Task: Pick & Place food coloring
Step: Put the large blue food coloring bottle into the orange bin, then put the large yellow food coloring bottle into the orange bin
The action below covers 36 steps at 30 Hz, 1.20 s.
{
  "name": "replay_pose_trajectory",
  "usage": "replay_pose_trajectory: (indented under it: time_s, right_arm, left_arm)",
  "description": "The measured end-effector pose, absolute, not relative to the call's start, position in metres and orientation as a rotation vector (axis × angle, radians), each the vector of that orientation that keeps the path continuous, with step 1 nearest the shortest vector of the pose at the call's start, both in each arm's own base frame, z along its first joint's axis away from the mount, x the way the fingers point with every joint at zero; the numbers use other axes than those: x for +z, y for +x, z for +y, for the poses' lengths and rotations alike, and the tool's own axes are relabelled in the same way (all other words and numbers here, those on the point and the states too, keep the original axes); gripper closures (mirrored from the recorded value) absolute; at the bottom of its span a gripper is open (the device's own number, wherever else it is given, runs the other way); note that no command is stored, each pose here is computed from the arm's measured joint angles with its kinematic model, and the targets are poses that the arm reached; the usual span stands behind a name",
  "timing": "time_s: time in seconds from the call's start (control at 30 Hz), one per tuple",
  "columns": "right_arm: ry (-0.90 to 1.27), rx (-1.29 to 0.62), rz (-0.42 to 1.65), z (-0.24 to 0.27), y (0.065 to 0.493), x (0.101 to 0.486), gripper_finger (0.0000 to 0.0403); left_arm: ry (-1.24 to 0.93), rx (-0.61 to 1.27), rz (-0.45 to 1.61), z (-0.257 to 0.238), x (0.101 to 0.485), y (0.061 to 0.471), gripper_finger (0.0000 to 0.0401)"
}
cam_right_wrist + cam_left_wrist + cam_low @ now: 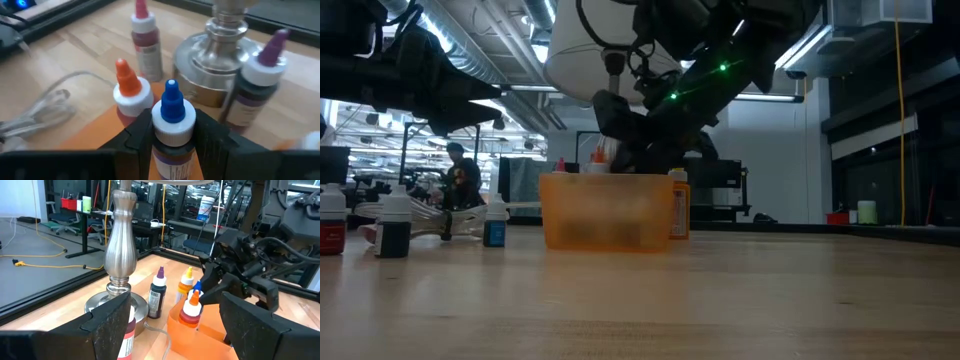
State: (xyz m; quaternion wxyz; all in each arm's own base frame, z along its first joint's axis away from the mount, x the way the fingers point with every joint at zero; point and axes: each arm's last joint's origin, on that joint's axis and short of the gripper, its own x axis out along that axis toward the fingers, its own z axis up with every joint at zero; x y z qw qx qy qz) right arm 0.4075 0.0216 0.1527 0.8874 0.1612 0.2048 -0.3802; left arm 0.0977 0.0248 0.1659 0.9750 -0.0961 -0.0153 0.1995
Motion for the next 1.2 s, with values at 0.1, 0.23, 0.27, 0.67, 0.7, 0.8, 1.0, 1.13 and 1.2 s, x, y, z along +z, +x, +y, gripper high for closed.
replay_pose_trajectory:
  time_s: [0.1, 0.23, 0.27, 0.67, 0.7, 0.8, 1.0, 1.13, 1.2]
  right_arm:
    - [0.342, -0.78, 0.432, 0.022, 0.408, 0.152, 0.0283]
    - [0.343, -0.778, 0.432, 0.022, 0.408, 0.152, 0.0272]
    - [0.344, -0.777, 0.432, 0.022, 0.408, 0.152, 0.0266]
    - [0.293, -0.756, 0.445, 0.022, 0.407, 0.156, 0.0198]
    - [0.286, -0.753, 0.443, 0.022, 0.407, 0.158, 0.0194]
    - [0.273, -0.746, 0.441, 0.022, 0.406, 0.163, 0.0182]
    - [0.203, -0.715, 0.43, 0.021, 0.401, 0.186, 0.0169]
    - [0.133, -0.686, 0.422, 0.02, 0.392, 0.208, 0.0167]
    - [0.113, -0.657, 0.424, 0.02, 0.386, 0.216, 0.0167]
  left_arm:
    - [-0.194, 0.402, -0.031, 0.025, 0.166, 0.098, 0.0107]
    - [-0.194, 0.402, -0.031, 0.025, 0.166, 0.098, 0.0107]
    - [-0.194, 0.402, -0.031, 0.025, 0.166, 0.098, 0.0107]
    - [-0.194, 0.402, -0.031, 0.025, 0.166, 0.098, 0.0107]
    - [-0.194, 0.402, -0.031, 0.025, 0.166, 0.098, 0.0107]
    - [-0.194, 0.402, -0.031, 0.025, 0.166, 0.098, 0.0107]
    - [-0.194, 0.402, -0.031, 0.025, 0.166, 0.098, 0.0107]
    - [-0.194, 0.402, -0.031, 0.025, 0.166, 0.098, 0.0107]
    - [-0.194, 0.402, -0.031, 0.025, 0.166, 0.098, 0.0107]
